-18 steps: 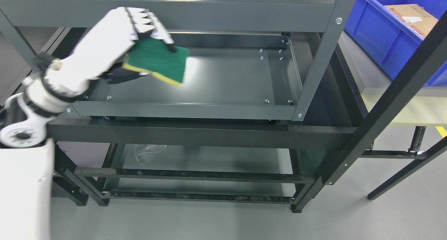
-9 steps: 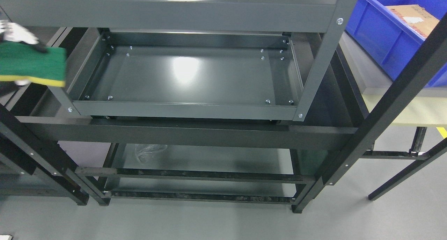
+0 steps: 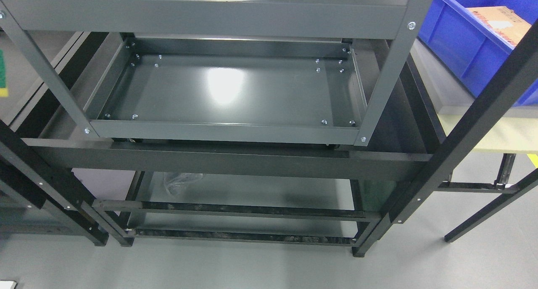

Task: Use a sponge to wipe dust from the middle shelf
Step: 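Wipe the sponge back across the shelf away from the left side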

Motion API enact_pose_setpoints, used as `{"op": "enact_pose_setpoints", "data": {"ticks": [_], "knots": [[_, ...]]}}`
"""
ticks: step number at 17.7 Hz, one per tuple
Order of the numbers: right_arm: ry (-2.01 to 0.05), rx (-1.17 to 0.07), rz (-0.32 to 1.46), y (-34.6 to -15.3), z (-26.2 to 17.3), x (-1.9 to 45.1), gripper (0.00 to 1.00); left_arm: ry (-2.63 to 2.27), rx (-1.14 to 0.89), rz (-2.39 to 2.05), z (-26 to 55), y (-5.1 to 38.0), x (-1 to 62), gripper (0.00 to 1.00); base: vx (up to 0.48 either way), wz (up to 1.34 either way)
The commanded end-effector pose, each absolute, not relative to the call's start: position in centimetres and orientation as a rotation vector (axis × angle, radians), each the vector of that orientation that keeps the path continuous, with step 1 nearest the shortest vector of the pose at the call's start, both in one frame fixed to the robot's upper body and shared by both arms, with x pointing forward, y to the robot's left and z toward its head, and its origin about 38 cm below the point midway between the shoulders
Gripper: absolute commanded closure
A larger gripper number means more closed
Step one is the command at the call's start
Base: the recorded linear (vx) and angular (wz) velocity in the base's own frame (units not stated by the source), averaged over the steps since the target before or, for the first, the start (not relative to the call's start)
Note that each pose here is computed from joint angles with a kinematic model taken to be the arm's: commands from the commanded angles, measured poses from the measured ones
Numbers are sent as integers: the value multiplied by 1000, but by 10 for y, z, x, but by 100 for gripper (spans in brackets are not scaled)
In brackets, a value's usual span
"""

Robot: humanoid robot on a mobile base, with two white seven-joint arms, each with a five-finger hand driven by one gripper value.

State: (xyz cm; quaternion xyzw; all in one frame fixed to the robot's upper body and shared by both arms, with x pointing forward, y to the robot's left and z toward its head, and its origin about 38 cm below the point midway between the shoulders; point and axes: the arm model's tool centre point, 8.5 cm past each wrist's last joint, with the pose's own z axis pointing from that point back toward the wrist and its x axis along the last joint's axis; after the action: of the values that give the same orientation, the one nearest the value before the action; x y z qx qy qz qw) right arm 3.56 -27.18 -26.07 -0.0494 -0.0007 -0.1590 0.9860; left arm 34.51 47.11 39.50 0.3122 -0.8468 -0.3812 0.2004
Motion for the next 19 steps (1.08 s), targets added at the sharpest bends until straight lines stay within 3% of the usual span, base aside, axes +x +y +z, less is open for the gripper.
{"op": "enact_pose_setpoints", "data": {"ticks": [1,11,16,19], "knots": [[-21,-118,-319,-284,-260,41,0,-2492,605,-1321,393,345,394,100,0,0],[-21,-118,-319,-284,-260,41,0,-2677,243,-1549,384,112,415,100,0,0],[-21,-118,-321,-284,-260,41,0,-2739,418,-1657,420,74,412,100,0,0],[-21,-118,-321,-284,-260,41,0,-2756,335,-1746,408,40,404,100,0,0]]}}
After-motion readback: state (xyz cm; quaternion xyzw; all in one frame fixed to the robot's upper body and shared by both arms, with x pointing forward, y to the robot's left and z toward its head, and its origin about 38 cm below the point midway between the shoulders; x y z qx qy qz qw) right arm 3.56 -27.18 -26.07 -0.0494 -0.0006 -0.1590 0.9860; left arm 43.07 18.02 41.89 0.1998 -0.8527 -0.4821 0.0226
